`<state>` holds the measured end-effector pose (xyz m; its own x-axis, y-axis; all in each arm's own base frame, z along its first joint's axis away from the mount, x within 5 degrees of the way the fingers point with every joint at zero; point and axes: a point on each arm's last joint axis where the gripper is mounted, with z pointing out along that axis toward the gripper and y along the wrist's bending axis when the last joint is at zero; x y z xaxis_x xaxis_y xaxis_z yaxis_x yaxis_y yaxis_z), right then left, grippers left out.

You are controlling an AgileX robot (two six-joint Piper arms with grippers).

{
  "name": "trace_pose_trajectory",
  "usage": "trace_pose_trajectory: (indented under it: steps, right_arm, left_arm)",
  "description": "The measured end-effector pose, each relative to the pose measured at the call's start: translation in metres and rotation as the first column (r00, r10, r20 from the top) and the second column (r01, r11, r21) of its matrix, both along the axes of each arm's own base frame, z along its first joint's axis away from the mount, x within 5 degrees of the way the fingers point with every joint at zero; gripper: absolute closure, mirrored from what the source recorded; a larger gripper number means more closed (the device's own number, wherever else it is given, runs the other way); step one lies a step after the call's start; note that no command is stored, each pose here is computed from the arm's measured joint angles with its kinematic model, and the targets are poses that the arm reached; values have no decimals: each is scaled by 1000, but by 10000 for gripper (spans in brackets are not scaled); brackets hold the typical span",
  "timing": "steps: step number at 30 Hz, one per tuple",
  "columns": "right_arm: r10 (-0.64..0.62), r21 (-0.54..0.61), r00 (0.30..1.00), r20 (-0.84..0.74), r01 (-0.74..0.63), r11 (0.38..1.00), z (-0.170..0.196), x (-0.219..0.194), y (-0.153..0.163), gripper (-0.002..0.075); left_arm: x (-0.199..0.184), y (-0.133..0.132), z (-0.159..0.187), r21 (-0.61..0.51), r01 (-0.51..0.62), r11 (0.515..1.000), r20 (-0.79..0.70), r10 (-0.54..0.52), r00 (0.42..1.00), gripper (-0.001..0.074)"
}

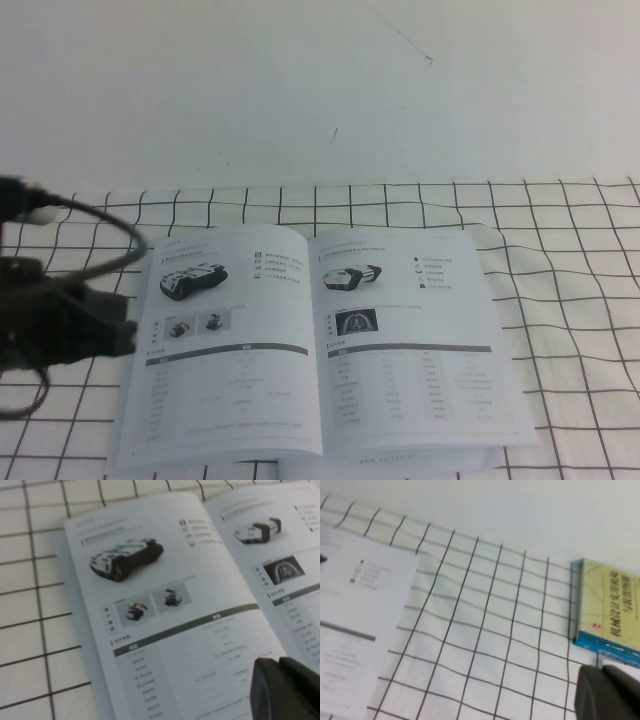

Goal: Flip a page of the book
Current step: Open the closed book

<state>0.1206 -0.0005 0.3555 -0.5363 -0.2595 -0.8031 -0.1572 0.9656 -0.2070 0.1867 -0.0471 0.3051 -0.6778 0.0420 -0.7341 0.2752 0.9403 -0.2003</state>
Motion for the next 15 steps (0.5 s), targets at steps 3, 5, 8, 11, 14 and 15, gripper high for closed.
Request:
trace_pose_trajectory:
  steps: [3,5,8,11,14,15]
  right_arm:
    - [76,-17,994,-83,-78,997,-5,28,3,728]
    - [131,-5,983,-126,-133,991,-9,46,7,728]
    - [213,59,959,-189,-206,977,-22,73,13,728]
    - [280,146,932,-230,-251,957,-36,96,20,728]
    - [329,205,903,-278,-279,938,-55,116,26,728]
    - [341,217,893,-295,-285,934,-62,123,28,728]
  left_arm:
    - [37,-15,-11,-11,66,998,-98,-67,993,737]
    - [59,-27,-20,-6,105,994,-144,-105,984,737]
    - [85,-50,-34,9,165,986,-179,-161,971,738]
    - [104,-71,-52,21,200,980,-197,-192,961,738]
    - [114,-79,-70,21,189,982,-230,-179,957,737]
    - [117,-80,-76,20,178,984,-242,-168,955,737]
